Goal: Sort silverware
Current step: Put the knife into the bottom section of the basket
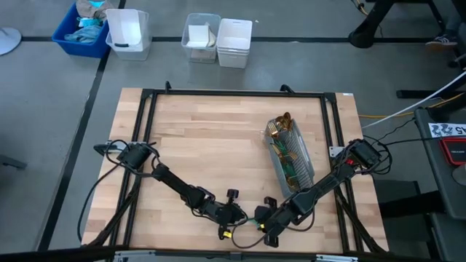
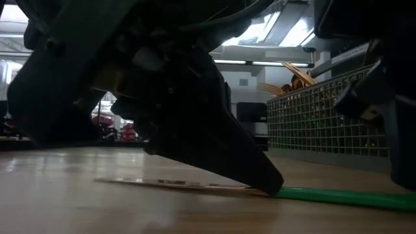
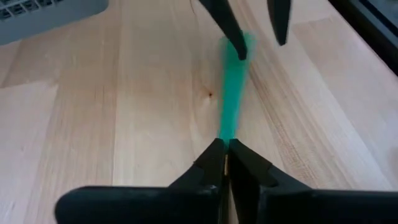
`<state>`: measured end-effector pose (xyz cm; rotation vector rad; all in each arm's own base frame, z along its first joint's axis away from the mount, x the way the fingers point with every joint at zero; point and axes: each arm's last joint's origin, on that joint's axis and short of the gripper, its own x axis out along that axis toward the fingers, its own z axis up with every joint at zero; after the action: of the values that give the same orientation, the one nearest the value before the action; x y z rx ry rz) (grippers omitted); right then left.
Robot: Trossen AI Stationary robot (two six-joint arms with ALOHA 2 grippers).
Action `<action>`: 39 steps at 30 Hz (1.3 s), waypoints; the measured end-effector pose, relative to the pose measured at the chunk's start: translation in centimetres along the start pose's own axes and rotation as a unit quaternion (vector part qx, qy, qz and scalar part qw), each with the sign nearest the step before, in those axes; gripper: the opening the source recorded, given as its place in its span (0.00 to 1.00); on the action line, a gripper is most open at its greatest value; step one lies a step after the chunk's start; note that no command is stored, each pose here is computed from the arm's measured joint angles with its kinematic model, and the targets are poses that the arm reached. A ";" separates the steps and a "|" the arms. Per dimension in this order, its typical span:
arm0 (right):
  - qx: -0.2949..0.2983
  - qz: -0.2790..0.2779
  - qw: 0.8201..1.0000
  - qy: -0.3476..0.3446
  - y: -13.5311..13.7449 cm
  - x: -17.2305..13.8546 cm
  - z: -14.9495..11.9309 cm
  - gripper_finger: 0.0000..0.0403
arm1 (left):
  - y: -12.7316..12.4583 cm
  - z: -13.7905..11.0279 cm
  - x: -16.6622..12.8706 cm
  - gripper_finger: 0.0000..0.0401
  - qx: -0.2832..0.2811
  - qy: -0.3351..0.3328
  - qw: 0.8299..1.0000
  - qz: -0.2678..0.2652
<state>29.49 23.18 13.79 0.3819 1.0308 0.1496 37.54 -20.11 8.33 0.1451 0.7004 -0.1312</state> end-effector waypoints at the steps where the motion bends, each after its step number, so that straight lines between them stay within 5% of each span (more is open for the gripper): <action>1: -0.003 0.000 1.000 0.000 0.2 -0.1 0.2 0.26 | 0.0 0.0 0.0 0.02 0.003 0.000 1.000 0.000; 27: -0.003 0.014 1.000 0.021 0.6 -0.5 0.7 0.26 | 0.3 0.0 0.2 0.01 -0.193 0.023 0.979 -0.065; 39: -0.024 -0.015 0.999 0.042 -0.4 -0.5 0.8 0.46 | 0.2 0.0 0.2 0.01 -0.223 0.031 0.971 -0.081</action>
<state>29.89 22.45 14.38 0.3191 1.1128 0.1643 37.72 -19.94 8.27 -0.3406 0.7876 -0.1222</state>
